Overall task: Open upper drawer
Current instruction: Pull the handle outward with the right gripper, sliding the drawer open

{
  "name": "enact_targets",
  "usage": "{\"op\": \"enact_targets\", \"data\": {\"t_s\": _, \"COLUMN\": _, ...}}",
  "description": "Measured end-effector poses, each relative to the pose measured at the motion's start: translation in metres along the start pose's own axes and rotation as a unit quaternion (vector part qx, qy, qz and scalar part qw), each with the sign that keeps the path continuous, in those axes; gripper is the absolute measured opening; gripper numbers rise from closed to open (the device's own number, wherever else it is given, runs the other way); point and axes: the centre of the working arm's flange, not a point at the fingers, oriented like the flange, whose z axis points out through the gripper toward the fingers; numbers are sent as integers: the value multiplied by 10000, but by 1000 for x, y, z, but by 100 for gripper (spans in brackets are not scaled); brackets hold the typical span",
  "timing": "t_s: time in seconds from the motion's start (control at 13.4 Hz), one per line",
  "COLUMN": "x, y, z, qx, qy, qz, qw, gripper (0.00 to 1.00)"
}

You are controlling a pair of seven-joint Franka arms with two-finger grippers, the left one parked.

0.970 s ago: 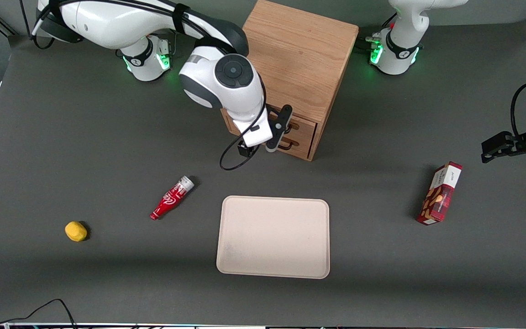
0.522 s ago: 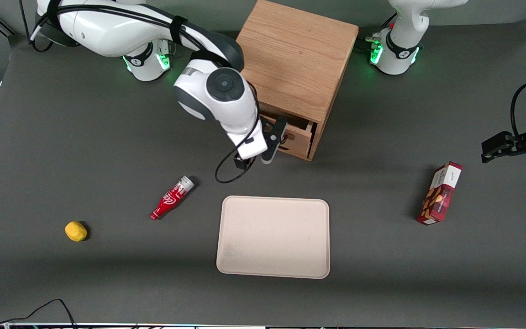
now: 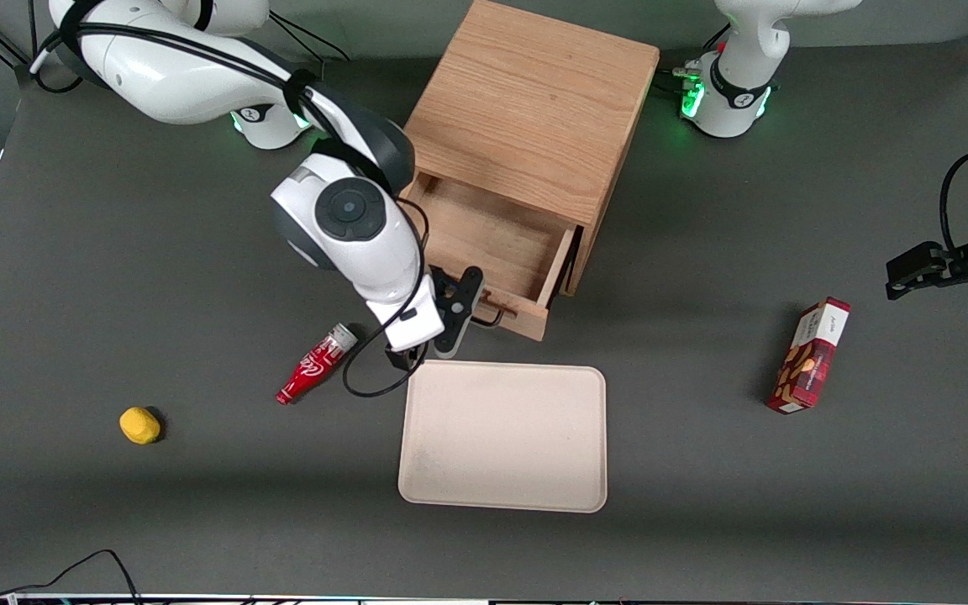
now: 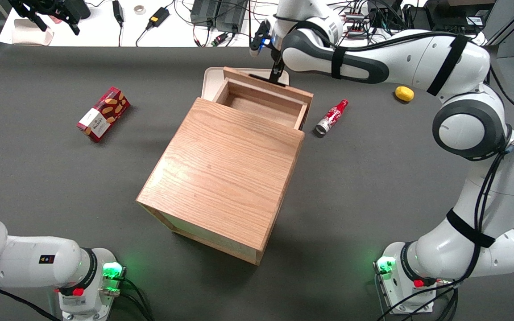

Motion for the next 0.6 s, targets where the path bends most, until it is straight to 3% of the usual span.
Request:
{"op": "enact_targets", "data": {"t_s": 0.15, "x": -8, "y": 21, "z": 2, "qx": -55, "qy": 118, "qz": 88, "qw": 9999, "gripper": 100}}
{"op": "enact_targets", "data": {"t_s": 0.6, "x": -24, "y": 52, "z": 2, "qx": 328, "qy": 394, "qz": 508, "qw": 9974, "gripper": 100}}
